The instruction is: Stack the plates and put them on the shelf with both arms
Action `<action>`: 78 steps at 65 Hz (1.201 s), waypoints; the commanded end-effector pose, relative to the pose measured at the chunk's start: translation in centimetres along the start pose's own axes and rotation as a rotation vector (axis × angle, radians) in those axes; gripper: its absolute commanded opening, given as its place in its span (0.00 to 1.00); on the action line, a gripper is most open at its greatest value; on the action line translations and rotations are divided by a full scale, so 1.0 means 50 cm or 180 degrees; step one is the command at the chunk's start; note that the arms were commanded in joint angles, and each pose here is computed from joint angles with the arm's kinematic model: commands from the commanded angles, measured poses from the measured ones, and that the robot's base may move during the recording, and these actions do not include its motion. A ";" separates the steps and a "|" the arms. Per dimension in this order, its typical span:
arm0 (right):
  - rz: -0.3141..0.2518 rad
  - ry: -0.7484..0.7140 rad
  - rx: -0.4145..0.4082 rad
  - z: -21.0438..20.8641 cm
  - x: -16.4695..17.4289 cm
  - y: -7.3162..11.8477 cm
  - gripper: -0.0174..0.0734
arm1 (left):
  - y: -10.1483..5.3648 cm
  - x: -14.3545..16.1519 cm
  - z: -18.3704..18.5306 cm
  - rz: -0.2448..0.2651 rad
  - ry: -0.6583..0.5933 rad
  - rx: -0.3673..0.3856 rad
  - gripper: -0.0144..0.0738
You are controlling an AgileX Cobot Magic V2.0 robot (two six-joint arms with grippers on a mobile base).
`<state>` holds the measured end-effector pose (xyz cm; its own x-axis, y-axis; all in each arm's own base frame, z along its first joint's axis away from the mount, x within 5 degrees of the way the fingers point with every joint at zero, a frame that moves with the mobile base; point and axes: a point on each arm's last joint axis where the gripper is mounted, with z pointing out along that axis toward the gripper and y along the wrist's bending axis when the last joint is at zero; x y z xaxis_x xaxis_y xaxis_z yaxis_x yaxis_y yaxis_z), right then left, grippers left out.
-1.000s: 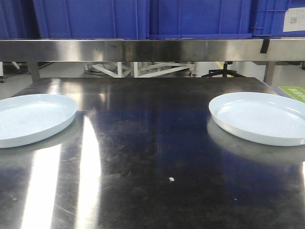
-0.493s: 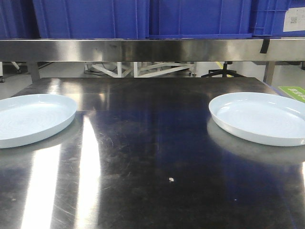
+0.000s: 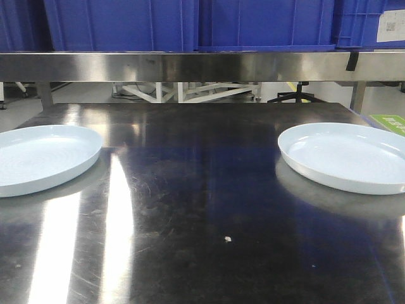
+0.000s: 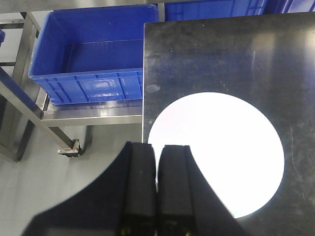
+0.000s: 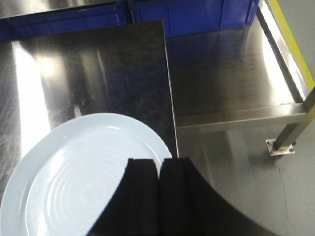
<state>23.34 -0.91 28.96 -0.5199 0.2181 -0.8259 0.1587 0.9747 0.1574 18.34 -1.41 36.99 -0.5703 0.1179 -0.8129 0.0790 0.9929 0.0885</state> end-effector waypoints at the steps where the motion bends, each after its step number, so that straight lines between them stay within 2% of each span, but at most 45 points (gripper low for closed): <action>1: -0.0001 -0.0196 -0.0043 -0.014 -0.028 0.005 0.30 | -0.002 -0.028 -0.013 -0.0016 -0.0298 0.0029 0.26; 10: -0.0001 0.0048 0.0029 -0.010 -0.014 0.001 0.68 | -0.004 -0.027 0.009 -0.0007 -0.0189 0.0034 0.30; 12: -0.0006 0.0083 0.0041 -0.008 -0.012 0.001 0.74 | -0.004 -0.027 0.018 -0.0004 -0.0139 0.0036 0.35; 15: -0.0009 0.0098 0.0046 -0.008 -0.011 0.000 0.79 | -0.006 -0.025 0.030 0.0001 -0.0072 0.0039 0.43; 20: -0.0009 0.0098 0.0046 -0.008 -0.011 0.000 0.77 | -0.008 -0.023 0.059 -0.0006 0.0071 0.0045 0.58; 26: -0.0009 0.0128 0.0055 -0.008 -0.009 0.000 0.75 | -0.011 -0.018 0.094 0.0008 0.0238 0.0053 0.66; 43: -0.0008 0.0217 0.0082 -0.008 -0.004 -0.002 0.74 | -0.017 -0.002 0.198 0.0019 0.0591 0.0058 0.66; 51: -0.0008 0.0243 0.0089 -0.008 -0.003 -0.002 0.74 | -0.004 0.011 0.244 -0.0067 0.0735 0.0007 0.66; 58: -0.0008 0.0257 0.0094 -0.008 -0.002 -0.002 0.74 | 0.008 0.022 0.269 -0.0178 0.0854 -0.0024 0.66; 78: -0.0008 0.0266 0.0096 -0.008 -0.001 -0.002 0.74 | 0.008 0.034 0.320 -0.0202 0.0876 -0.0010 0.66</action>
<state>22.53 -1.03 27.41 -0.6622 0.2295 -0.7133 0.2019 0.9714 0.1251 29.58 -0.95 24.82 -0.8398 0.0712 -0.5383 0.0459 0.9971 0.0603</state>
